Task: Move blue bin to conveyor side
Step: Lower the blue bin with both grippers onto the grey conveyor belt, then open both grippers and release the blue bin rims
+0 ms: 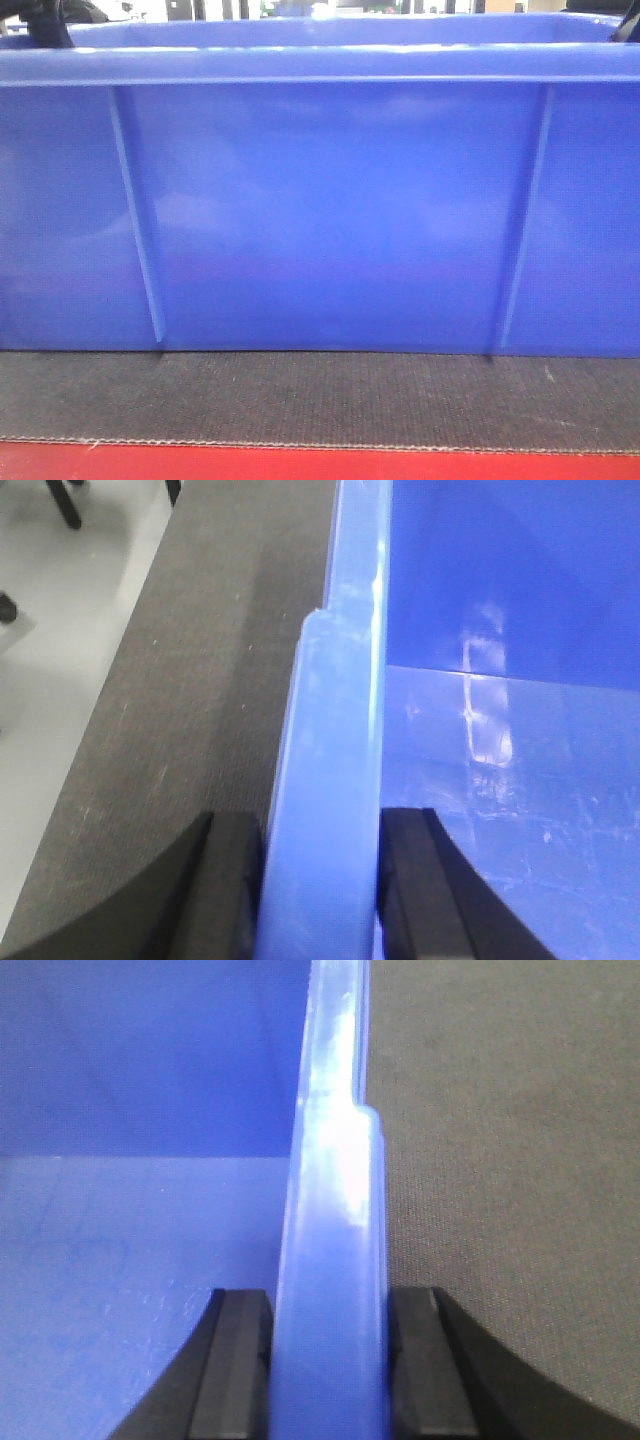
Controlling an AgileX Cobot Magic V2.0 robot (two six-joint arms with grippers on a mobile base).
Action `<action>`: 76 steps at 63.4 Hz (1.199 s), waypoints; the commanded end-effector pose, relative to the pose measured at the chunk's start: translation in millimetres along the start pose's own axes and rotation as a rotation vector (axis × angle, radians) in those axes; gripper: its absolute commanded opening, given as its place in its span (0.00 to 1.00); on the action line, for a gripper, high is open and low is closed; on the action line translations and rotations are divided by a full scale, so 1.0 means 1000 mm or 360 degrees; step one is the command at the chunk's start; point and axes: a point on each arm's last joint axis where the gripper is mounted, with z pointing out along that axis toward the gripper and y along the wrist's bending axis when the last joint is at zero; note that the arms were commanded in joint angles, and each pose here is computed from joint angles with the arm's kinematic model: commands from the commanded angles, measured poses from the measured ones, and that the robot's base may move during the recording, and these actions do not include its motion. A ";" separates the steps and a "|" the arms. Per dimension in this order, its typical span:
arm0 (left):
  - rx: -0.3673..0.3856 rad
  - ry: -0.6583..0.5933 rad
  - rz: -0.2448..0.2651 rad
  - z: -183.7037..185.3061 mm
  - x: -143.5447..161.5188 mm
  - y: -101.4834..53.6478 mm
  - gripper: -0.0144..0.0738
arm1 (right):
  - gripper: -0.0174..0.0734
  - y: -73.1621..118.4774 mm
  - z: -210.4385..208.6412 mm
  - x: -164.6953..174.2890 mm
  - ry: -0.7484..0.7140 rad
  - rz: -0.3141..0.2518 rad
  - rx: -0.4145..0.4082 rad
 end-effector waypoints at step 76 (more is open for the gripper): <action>-0.0064 -0.0310 -0.0113 -0.068 -0.058 0.013 0.78 | 0.63 0.012 -0.058 -0.062 -0.0477 -0.0100 -0.0055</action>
